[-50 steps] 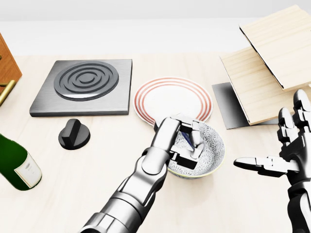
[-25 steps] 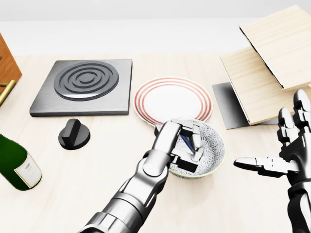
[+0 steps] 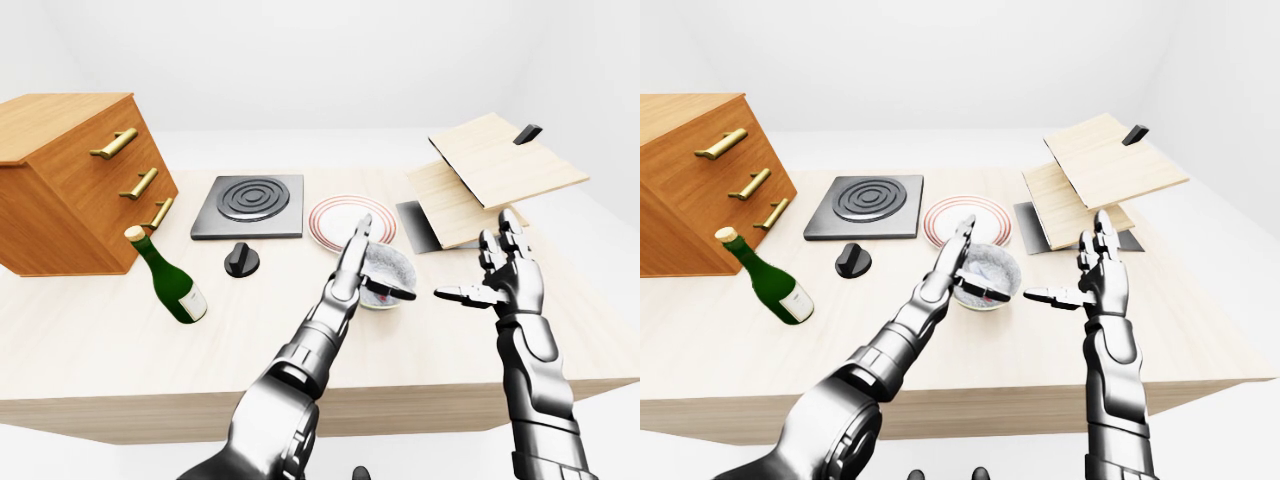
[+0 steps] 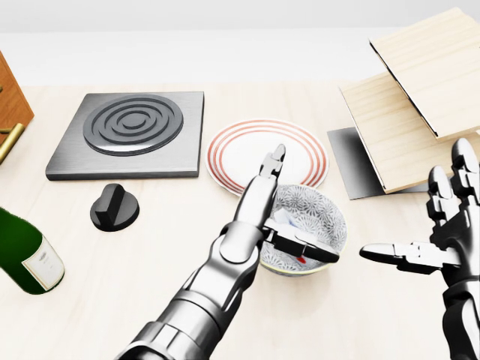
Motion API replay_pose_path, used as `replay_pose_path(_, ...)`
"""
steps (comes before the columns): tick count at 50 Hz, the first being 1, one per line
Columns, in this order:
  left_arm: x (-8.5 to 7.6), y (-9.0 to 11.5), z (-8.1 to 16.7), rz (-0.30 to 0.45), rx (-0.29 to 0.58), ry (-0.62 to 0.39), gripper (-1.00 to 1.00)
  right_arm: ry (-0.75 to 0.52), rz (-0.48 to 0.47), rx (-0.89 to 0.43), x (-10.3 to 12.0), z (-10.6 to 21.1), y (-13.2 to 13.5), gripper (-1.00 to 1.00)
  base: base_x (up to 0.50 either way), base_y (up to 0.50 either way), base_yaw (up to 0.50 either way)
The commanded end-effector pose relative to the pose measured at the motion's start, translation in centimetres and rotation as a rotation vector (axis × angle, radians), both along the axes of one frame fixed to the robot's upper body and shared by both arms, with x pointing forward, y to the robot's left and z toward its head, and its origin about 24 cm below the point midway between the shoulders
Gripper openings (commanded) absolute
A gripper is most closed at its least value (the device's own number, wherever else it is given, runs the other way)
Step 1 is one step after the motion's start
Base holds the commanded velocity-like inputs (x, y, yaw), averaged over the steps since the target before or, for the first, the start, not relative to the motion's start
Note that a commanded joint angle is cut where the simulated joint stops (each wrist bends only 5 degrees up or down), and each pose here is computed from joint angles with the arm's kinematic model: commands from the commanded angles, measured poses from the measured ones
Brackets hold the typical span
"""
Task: Pick up the cream cheese and put it in the bowl.
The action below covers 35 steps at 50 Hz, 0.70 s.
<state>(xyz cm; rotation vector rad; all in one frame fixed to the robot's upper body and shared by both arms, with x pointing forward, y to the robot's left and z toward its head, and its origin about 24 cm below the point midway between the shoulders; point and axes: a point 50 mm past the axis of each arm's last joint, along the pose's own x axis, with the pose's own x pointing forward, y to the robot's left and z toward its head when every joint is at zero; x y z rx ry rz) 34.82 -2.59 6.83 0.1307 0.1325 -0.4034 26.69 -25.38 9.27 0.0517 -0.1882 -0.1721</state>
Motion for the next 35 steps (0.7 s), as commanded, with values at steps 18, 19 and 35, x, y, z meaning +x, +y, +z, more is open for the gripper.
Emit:
replay_pose_path(18,-2.7,4.4,18.0,0.043,-0.537,-0.581,1.0,-0.002,0.016,-0.003,-0.1,0.1,0.6,1.0,0.0,0.0,0.0)
replay_pose_path(19,-3.0,4.7,17.8,0.041,-0.543,-0.583,1.0,-0.003,0.018,-0.004,-0.2,0.2,0.6,1.0,0.0,0.0,0.0)
replay_pose_path(35,-6.4,9.4,6.5,0.074,-0.392,-0.349,1.0,-0.053,0.083,-0.043,-2.0,1.8,4.1,1.0,0.0,0.0,0.0)
